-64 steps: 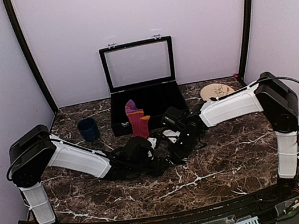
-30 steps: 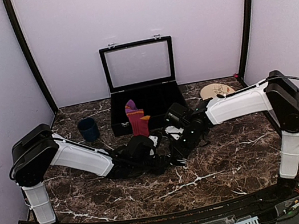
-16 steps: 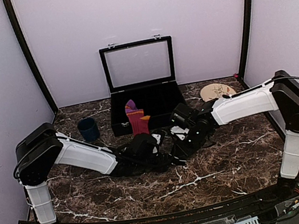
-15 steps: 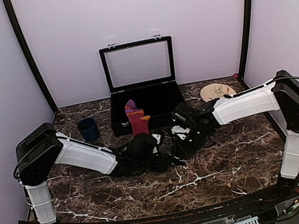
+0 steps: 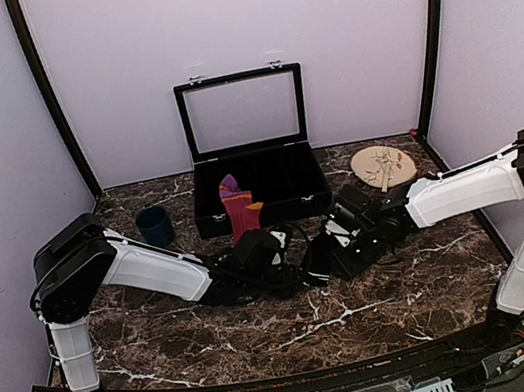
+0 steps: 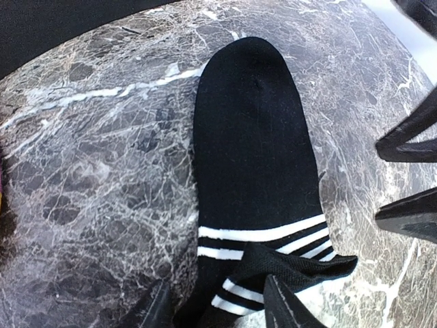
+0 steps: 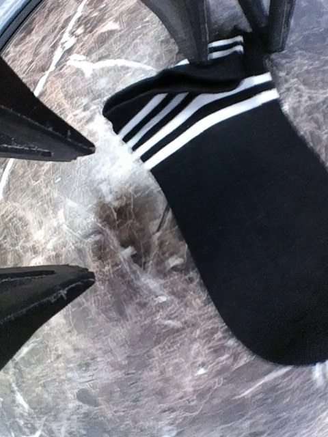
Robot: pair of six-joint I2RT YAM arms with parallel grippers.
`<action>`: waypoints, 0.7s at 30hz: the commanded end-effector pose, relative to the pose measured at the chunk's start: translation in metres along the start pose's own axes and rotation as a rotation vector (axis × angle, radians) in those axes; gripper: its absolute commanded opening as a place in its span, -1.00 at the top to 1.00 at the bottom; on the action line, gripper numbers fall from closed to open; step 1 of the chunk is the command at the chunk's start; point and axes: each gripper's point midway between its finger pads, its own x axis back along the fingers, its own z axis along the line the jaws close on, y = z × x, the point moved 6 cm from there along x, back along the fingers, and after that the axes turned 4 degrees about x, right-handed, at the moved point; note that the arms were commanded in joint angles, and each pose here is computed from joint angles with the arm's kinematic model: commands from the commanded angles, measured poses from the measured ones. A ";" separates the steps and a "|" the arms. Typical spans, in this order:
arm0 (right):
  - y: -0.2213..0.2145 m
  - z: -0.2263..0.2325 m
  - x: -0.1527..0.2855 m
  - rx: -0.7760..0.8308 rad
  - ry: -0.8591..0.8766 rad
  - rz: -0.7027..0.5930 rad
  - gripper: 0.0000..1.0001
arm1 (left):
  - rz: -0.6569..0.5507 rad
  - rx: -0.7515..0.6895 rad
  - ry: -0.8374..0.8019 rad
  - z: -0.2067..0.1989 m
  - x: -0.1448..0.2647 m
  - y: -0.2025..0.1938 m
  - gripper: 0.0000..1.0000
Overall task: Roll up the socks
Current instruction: Roll the sock at the center of the board.
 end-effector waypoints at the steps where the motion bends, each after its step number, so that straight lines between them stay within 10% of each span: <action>1: 0.006 -0.004 0.019 -0.044 -0.003 -0.135 0.06 | 0.084 -0.012 0.048 0.008 -0.006 -0.017 0.05; 21: 0.003 0.039 0.033 0.212 -0.065 -0.309 0.71 | 0.194 0.029 0.060 0.021 -0.020 -0.022 0.20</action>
